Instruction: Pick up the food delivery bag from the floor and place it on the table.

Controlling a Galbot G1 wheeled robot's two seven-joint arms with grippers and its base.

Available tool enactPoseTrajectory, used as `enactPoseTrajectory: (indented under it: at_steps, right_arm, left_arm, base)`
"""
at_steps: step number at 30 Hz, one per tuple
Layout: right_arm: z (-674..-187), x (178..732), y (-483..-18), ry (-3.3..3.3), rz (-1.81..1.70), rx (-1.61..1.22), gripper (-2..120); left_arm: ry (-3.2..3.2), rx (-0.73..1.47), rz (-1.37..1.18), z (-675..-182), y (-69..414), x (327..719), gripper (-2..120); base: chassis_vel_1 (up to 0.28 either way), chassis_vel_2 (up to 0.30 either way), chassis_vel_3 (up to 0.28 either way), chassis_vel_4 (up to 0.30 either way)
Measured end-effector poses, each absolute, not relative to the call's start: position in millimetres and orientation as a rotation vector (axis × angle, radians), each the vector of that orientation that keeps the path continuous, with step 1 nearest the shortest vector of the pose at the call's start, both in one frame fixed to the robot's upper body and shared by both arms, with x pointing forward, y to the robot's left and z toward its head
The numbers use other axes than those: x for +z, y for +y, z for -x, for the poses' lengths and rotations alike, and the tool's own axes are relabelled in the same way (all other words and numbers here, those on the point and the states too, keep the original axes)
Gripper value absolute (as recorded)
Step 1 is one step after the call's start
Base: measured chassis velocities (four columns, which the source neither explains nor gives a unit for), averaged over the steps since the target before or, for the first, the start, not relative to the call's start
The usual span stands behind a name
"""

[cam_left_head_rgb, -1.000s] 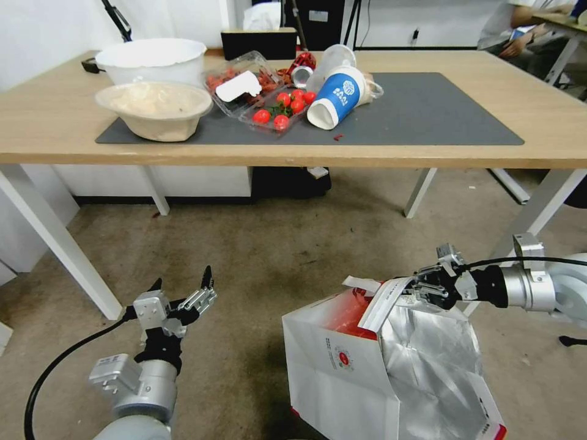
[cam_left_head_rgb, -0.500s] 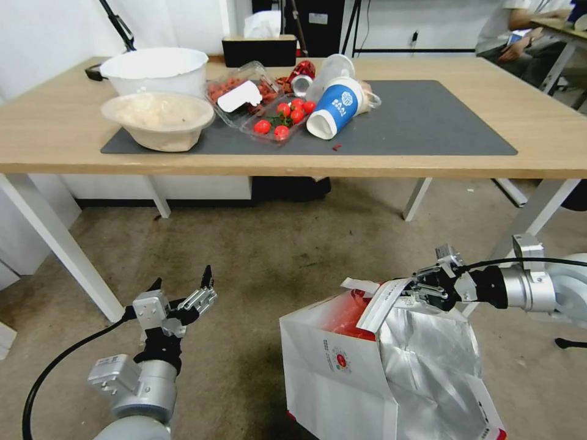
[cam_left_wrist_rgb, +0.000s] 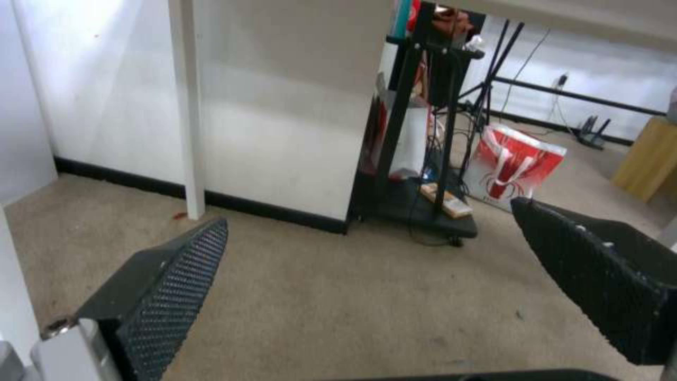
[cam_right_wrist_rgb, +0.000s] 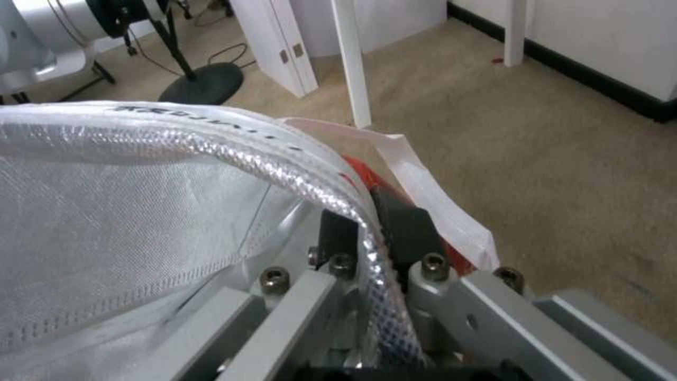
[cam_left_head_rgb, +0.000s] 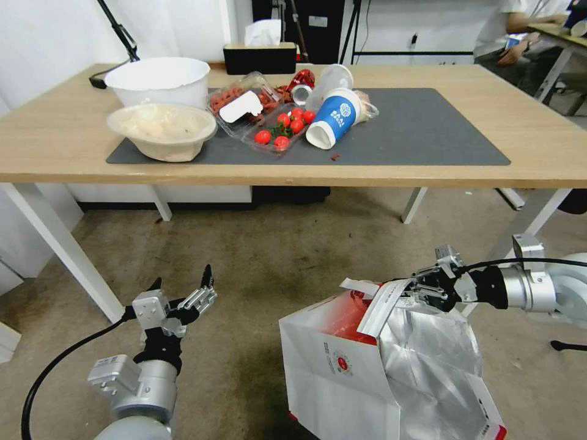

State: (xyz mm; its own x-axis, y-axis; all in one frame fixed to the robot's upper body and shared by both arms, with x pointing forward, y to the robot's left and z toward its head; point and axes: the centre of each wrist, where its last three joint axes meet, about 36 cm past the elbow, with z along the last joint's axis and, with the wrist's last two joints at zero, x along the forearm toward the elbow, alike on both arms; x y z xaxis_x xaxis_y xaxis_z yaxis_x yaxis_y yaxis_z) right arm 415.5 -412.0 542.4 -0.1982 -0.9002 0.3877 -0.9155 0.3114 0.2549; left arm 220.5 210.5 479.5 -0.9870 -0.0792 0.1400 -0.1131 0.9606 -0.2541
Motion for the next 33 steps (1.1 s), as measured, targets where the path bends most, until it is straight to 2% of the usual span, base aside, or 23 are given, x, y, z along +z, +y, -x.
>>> enactPoseTrajectory:
  at_steps: [33]
  right_arm:
    - [-415.8,544.6,-412.0,-2.107,-1.621,0.049,0]
  left_arm:
    - [-2.979,0.402,-0.142,-220.1,210.3,480.9,100]
  base:
    - [0.0,0.0,0.0,0.0]
